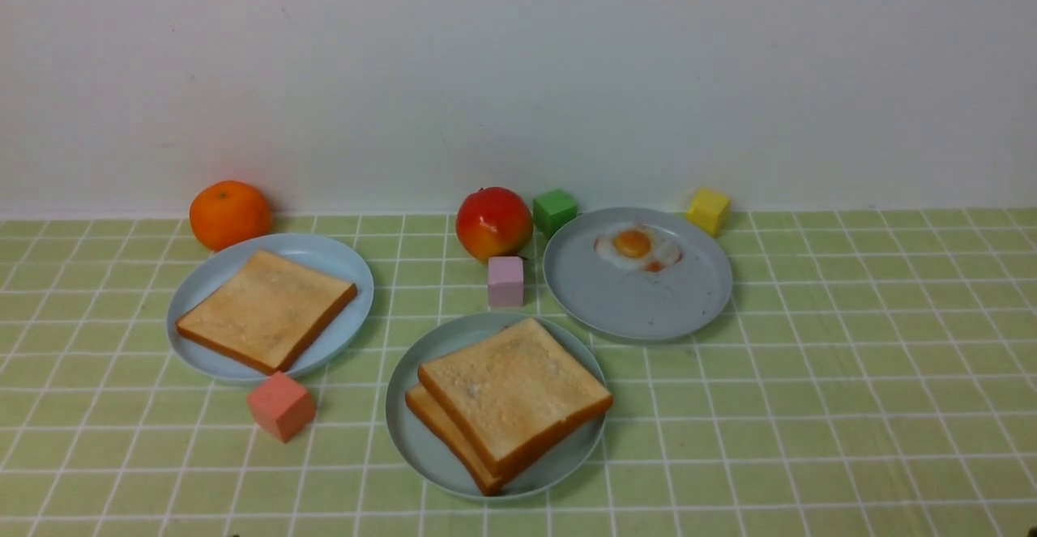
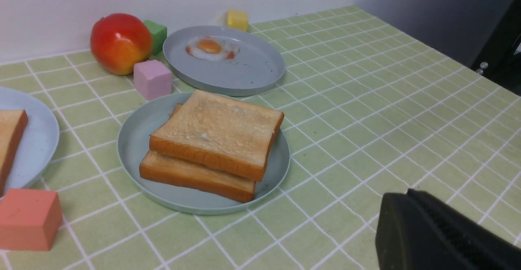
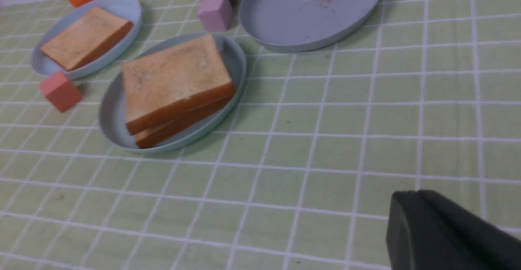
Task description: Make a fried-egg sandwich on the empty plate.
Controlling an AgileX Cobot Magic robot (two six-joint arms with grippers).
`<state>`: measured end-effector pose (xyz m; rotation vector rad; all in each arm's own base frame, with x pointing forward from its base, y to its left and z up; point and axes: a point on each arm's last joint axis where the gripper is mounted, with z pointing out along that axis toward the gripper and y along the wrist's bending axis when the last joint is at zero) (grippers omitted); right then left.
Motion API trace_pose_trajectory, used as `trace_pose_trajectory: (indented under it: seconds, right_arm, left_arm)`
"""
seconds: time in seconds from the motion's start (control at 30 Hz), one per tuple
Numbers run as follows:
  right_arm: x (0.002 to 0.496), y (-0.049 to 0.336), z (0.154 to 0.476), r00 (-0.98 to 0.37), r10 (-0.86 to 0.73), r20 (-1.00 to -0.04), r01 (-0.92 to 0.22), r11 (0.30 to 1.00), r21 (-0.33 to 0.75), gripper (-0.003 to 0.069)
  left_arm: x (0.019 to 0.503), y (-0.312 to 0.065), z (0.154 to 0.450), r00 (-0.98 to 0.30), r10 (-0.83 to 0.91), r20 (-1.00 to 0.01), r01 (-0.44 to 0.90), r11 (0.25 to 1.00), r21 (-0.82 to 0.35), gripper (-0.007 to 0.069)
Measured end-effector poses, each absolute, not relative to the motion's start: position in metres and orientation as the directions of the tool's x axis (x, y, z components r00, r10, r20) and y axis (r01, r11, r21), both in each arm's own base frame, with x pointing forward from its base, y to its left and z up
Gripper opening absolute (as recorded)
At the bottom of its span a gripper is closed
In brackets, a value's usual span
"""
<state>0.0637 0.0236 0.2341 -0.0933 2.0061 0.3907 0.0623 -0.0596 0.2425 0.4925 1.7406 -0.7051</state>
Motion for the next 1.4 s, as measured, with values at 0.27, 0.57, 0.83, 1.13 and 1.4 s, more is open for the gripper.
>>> trace_pose_trajectory:
  seconds: [0.27,0.57,0.83,1.13,1.4]
  right_arm:
    - [0.056,0.004,0.181,-0.284,0.134,-0.949,-0.041,0.988,0.151,-0.0013]
    - [0.052,0.001,0.173,-0.297,0.129,-0.946,0.014,0.991,0.13,-0.0013]
    - [0.052,0.0,0.173,-0.297,0.127,-0.946,0.014,0.992,0.129,-0.0013]
    - [0.052,0.0,0.173,-0.299,0.127,-0.946,0.015,0.992,0.129,-0.0009]
    - [0.052,0.0,0.173,-0.301,0.127,-0.945,0.015,0.992,0.129,-0.0003]
  left_arm:
    - [0.062,-0.06,0.242,-0.276,-0.027,-0.961,0.648,0.733,-0.207,-0.0013]
    - [0.062,-0.059,0.242,-0.279,-0.024,-0.96,0.647,0.734,-0.206,-0.0013]
    - [0.062,-0.059,0.242,-0.28,-0.023,-0.96,0.647,0.734,-0.206,-0.0011]
    - [0.062,-0.059,0.242,-0.28,-0.022,-0.96,0.647,0.734,-0.206,-0.0004]
    - [0.062,-0.059,0.242,-0.28,-0.022,-0.96,0.647,0.734,-0.206,-0.0003]
